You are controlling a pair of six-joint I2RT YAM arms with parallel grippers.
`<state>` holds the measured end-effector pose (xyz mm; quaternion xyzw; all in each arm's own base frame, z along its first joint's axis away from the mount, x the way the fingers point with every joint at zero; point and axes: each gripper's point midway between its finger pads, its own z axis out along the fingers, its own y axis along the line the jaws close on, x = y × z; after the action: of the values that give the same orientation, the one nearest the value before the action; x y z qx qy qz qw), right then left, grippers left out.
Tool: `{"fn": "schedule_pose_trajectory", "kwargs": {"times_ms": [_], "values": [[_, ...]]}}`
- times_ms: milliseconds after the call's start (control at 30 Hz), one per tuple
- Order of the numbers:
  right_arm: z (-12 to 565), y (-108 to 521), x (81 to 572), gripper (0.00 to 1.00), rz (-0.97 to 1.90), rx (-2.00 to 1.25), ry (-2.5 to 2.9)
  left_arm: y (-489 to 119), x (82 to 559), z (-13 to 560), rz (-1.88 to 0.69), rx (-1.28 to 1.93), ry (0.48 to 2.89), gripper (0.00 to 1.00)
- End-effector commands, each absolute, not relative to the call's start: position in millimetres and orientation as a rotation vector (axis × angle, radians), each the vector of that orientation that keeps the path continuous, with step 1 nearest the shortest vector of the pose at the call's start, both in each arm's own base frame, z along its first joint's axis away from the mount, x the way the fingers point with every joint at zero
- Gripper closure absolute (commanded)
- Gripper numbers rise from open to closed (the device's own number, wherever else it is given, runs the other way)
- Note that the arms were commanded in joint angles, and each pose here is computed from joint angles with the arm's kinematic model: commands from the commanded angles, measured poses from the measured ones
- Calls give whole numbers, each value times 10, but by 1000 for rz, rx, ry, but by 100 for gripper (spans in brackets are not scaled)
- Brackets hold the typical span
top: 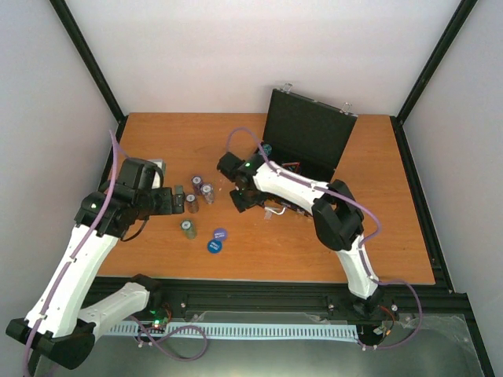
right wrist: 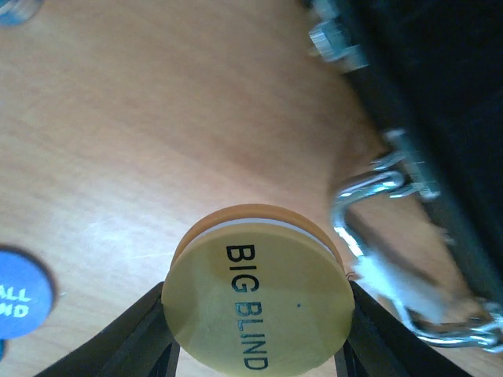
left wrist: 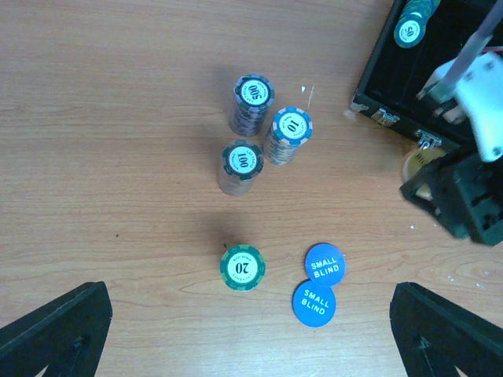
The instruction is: Pack up texas hold em set
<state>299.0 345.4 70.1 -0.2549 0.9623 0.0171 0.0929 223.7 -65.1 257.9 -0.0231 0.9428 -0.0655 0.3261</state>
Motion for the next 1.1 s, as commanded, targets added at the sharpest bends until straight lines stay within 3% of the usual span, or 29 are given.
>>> {"fn": "schedule_pose_trajectory", "kwargs": {"times_ms": [0, 500, 1067], "values": [[885, 3118, 3243, 71, -50, -658, 2818, -679, 2302, 2644, -180, -48, 2449, 0], [677, 2506, 3842, 71, -136, -427, 2810, -721, 2392, 2551, -169, -46, 2486, 0], [333, 2273, 3968, 71, -182, -398, 2850, -766, 2489, 2473, -165, -54, 2514, 0]]}}
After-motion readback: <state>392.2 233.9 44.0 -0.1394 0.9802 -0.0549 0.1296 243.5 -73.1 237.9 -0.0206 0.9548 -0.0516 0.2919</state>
